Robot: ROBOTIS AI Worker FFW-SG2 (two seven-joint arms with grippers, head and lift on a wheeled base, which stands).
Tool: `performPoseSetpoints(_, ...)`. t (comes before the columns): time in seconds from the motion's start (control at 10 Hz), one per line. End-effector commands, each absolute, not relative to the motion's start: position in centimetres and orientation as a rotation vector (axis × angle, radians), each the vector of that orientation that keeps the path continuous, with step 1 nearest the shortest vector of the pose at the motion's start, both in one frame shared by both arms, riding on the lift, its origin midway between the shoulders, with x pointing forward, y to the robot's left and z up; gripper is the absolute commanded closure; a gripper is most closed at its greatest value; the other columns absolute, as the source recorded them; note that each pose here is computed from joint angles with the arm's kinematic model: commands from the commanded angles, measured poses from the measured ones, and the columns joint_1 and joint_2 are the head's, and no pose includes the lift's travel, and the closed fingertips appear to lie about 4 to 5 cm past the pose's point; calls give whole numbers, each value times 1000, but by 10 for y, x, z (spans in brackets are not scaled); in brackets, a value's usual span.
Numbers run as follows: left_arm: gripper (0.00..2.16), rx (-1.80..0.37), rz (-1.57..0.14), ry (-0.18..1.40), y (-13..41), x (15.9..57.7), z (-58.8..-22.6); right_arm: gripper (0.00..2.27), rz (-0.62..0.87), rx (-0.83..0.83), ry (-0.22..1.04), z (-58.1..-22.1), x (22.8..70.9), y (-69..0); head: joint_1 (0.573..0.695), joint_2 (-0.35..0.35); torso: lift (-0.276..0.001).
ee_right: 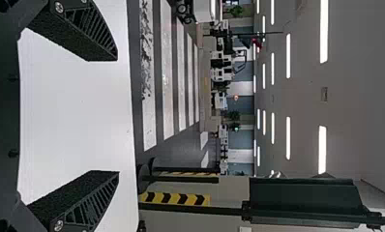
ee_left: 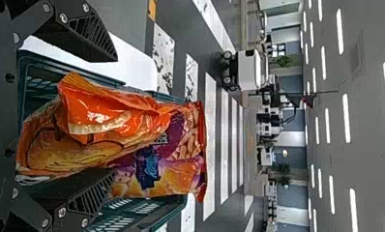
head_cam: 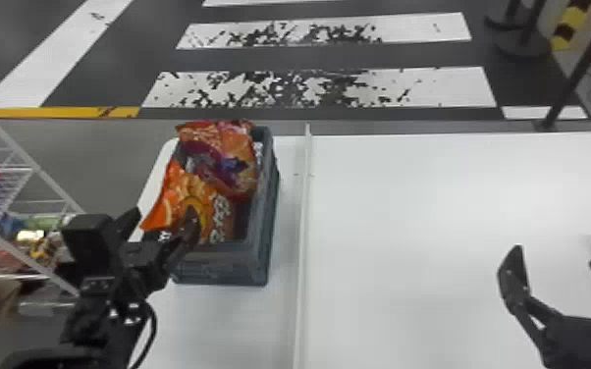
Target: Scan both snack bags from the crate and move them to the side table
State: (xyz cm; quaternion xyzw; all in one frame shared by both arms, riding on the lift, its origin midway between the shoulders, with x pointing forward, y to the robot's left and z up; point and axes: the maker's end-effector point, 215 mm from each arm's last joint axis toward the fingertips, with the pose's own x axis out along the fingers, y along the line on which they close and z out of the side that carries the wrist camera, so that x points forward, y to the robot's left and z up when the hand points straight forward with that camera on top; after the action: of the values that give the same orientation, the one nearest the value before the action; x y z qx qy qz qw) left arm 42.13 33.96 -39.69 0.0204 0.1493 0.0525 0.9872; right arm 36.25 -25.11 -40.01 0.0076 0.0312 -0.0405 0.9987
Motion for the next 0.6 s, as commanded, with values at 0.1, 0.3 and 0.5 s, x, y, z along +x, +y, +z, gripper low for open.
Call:
performPoseSetpoints(0.1, 410, 39, 97, 332, 337, 423, -405, 87, -79, 17, 61, -399, 363, -250, 695, 128, -75)
performPoseSetpoints(0.3, 883, 52, 77, 347, 334, 422, -408, 87, -77, 17, 61, -399, 363, -249, 695, 127, -75)
performPoseSetpoints(0.5, 2142, 66, 112, 373, 340, 417, -408, 87, -77, 20, 61, -399, 363, -248, 695, 123, -75)
